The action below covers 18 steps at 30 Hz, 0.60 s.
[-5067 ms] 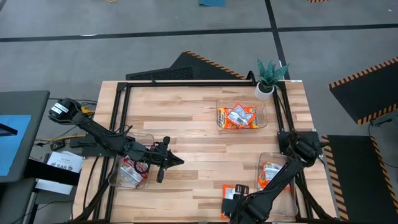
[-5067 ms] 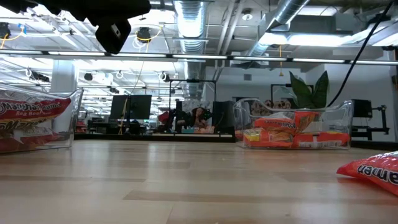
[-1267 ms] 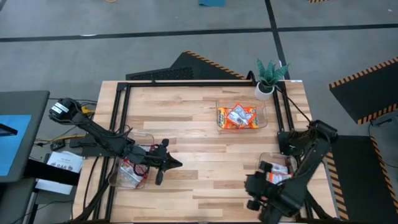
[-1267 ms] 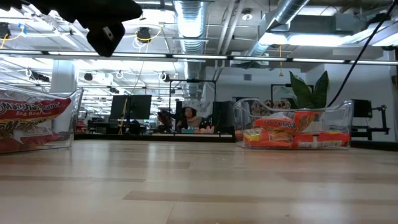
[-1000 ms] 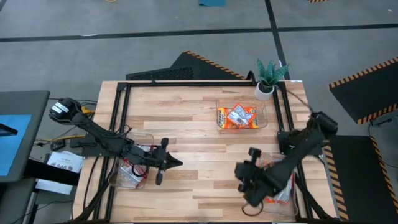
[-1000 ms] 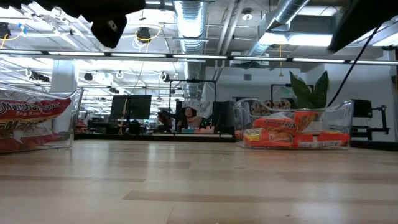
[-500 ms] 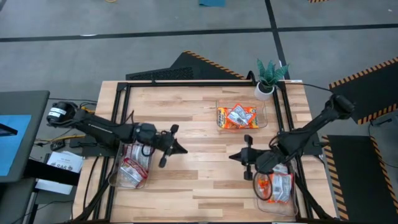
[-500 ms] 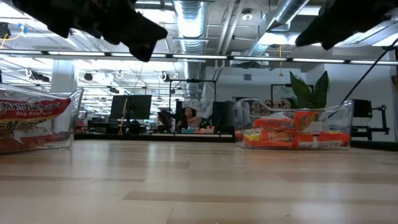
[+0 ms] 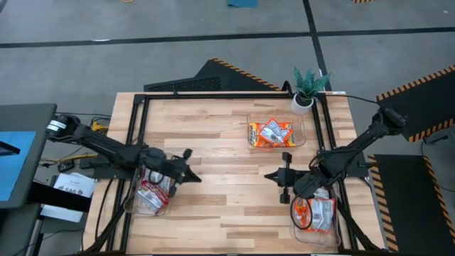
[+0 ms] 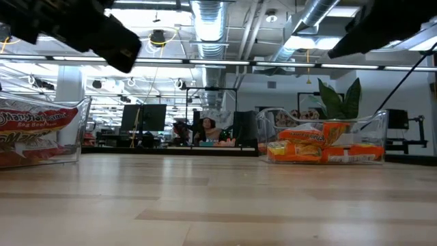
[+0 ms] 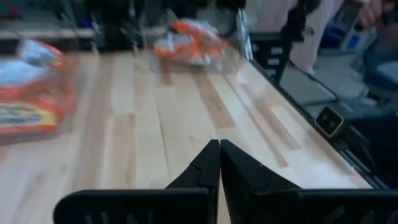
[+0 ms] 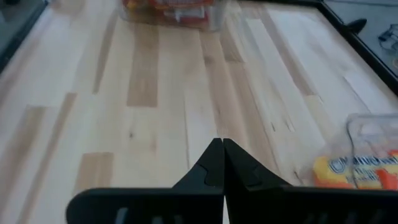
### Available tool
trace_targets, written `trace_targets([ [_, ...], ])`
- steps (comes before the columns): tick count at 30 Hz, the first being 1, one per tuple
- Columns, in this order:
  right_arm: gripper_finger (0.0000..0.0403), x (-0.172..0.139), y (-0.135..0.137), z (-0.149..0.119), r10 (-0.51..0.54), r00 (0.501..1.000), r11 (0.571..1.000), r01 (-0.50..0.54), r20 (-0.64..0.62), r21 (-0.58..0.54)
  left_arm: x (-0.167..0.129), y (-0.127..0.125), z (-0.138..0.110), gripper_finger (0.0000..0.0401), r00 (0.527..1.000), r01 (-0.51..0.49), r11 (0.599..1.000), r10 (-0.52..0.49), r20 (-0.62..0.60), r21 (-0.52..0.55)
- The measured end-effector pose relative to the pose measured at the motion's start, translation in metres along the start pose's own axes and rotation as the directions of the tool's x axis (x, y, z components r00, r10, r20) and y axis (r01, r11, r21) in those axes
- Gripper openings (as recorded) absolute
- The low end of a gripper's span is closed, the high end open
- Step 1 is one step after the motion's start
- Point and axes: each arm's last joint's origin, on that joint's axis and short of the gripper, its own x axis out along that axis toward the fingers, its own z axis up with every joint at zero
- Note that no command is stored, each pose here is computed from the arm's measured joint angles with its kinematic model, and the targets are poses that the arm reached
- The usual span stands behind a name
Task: Sort Maruchan noodles
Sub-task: Return to Home Position
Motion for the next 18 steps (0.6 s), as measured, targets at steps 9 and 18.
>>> trace_targets([
  [9, 0.0013, -0.004, 0.002, -0.002, 0.015, 1.000, 0.999, -0.015, -0.010, 0.051, -0.055, 0.005, -0.029, 0.0000, 0.972, -0.017, 1.000, 0.019, 0.235, -0.010],
  [18, 0.0013, -0.008, 0.000, -0.003, 0.047, 0.998, 0.995, -0.043, -0.036, 0.091, -0.073, 0.007, -0.041, 0.0000, 0.954, 0.035, 0.999, -0.040, 0.297, 0.021],
])
